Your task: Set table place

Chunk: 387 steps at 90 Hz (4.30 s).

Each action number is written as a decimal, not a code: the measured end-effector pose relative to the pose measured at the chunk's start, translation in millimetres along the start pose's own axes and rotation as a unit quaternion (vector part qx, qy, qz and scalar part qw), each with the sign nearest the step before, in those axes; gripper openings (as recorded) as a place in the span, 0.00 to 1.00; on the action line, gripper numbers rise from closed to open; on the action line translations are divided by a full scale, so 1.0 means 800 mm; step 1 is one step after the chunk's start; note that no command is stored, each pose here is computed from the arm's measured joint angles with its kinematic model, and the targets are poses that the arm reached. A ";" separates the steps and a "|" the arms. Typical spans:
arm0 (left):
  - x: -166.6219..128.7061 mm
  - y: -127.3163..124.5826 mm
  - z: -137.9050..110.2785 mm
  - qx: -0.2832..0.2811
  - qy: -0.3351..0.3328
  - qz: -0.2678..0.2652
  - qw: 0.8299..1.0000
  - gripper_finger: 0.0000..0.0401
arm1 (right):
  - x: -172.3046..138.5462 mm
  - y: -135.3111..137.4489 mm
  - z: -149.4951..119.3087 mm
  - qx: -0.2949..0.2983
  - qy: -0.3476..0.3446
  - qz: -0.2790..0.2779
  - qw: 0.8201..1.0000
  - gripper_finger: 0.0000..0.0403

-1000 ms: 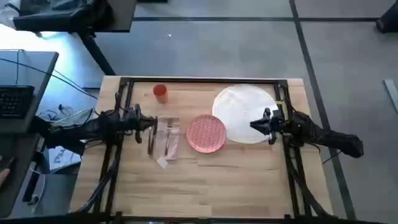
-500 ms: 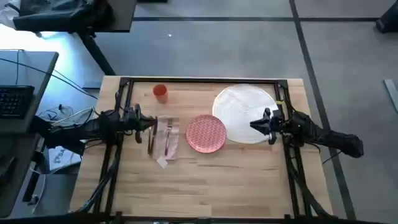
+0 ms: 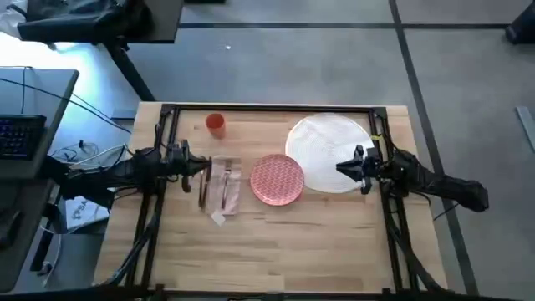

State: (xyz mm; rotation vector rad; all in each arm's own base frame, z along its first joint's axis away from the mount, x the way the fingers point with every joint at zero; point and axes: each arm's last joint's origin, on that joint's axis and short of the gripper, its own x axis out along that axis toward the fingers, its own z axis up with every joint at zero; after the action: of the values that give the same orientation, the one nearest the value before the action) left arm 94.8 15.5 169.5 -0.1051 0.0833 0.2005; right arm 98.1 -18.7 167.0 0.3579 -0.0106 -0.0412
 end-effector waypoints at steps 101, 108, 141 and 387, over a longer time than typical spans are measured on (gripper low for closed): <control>0.000 0.001 0.001 -0.052 -0.006 0.009 0.999 0.00 | 0.000 0.000 0.000 0.000 0.000 0.000 1.000 0.09; 0.000 0.001 0.005 -0.073 -0.024 0.019 0.997 0.00 | 0.000 0.000 0.000 0.000 0.000 0.000 1.000 0.09; 0.015 -0.027 0.070 -0.035 -0.091 0.065 0.993 0.00 | 0.000 0.000 0.000 0.000 0.000 0.000 1.000 0.09; 0.203 -0.077 0.000 -0.257 0.369 0.337 0.827 0.00 | 0.000 0.000 0.000 0.000 0.000 0.000 1.000 0.09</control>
State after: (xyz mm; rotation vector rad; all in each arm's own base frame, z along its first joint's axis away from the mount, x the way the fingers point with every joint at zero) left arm 266.2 -12.9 160.5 -0.6997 0.8544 0.8895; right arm 98.2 -18.8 166.9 0.3581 -0.0101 -0.0417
